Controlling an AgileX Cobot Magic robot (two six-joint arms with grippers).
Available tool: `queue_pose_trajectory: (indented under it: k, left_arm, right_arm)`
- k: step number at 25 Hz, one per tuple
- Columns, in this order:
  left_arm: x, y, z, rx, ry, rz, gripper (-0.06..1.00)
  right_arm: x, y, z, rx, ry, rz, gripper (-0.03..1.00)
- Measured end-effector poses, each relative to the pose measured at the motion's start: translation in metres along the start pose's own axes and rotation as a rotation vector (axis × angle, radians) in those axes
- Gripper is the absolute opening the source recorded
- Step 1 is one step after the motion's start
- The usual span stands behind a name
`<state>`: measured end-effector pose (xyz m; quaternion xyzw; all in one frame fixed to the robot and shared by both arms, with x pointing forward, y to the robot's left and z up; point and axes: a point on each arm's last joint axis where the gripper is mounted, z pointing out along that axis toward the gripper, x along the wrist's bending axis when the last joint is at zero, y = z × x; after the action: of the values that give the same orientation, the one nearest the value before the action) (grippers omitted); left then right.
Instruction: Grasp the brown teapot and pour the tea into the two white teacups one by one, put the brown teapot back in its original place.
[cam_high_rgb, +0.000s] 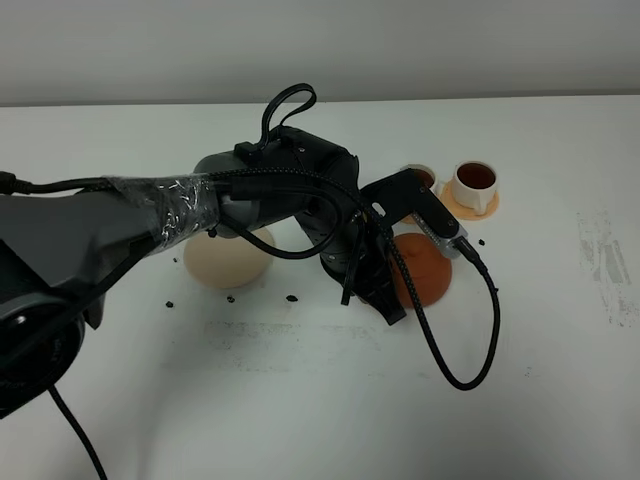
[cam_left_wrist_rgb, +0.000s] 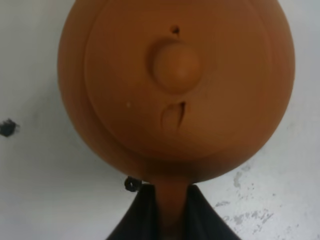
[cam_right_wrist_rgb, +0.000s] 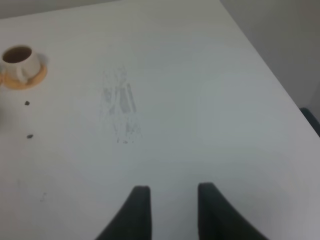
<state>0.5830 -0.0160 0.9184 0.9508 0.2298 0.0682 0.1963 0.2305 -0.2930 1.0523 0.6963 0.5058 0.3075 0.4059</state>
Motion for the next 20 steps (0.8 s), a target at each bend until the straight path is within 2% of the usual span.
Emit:
queue_pose_trajectory:
  k: [5, 9, 12, 20]
  left_arm:
    - [0.0, 0.002, -0.008, -0.011, 0.003, -0.003, 0.08]
    - [-0.001, 0.006, -0.041, -0.078, 0.031, -0.013, 0.08]
    - [0.005, -0.006, -0.069, -0.106, 0.054, -0.048, 0.08]
    - [0.061, -0.088, -0.111, -0.032, 0.124, -0.342, 0.08]
  right_arm:
    - [0.0, 0.0, 0.0, 0.0, 0.0, 0.0, 0.22]
    - [0.0, 0.0, 0.0, 0.0, 0.0, 0.0, 0.22]
    - [0.0, 0.0, 0.0, 0.0, 0.0, 0.0, 0.22]
    - [0.0, 0.0, 0.0, 0.0, 0.0, 0.0, 0.22]
